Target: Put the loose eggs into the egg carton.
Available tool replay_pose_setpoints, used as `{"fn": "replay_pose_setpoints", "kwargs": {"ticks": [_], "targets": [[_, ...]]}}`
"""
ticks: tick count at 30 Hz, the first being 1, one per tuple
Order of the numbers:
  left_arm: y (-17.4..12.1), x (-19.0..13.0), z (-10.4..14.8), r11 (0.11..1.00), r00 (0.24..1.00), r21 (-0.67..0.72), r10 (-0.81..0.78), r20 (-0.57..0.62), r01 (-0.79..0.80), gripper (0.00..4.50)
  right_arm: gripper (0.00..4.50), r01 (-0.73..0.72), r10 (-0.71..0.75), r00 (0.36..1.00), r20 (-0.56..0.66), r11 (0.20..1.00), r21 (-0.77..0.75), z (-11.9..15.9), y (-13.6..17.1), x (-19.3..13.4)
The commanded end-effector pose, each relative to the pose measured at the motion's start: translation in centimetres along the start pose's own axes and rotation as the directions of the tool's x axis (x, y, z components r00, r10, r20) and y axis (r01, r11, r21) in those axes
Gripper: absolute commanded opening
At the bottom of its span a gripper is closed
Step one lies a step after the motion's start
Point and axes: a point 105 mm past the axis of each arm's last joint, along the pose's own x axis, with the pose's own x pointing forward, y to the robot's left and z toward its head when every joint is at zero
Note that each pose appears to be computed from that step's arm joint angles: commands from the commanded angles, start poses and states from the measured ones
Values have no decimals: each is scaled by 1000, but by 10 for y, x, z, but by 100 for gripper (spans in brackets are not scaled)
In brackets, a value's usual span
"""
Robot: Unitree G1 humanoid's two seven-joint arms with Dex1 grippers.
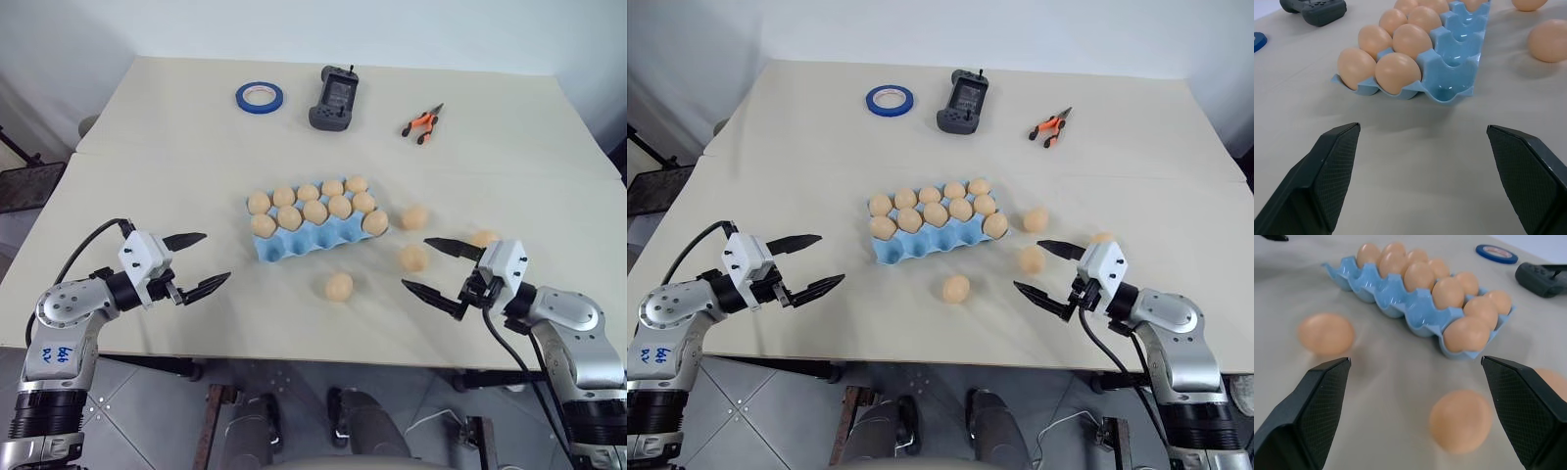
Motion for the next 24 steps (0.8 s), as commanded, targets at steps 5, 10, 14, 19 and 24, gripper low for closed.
{"fn": "replay_pose_setpoints", "kwargs": {"ticks": [5, 10, 14, 19, 24], "targets": [[-3, 2, 13, 1000, 998, 1, -7, 55, 7, 442, 450, 85, -84, 996, 41, 996, -10, 8, -12, -6], [-16, 11, 21, 996, 992, -11, -84, 90, 85, 442, 450, 247, -247, 968, 48, 969, 18, 9, -33, -26], [-33, 25, 31, 980, 973, 26, -201, 117, 199, 442, 450, 422, -422, 906, 33, 906, 11, 4, -54, -55], [-44, 48, 44, 956, 940, 50, -294, 172, 290, 442, 450, 595, -595, 803, -33, 804, -5, -17, -71, -87], [-49, 56, 46, 942, 923, 59, -335, 187, 330, 442, 450, 625, -623, 778, -82, 780, 7, -28, -73, -90]]}}
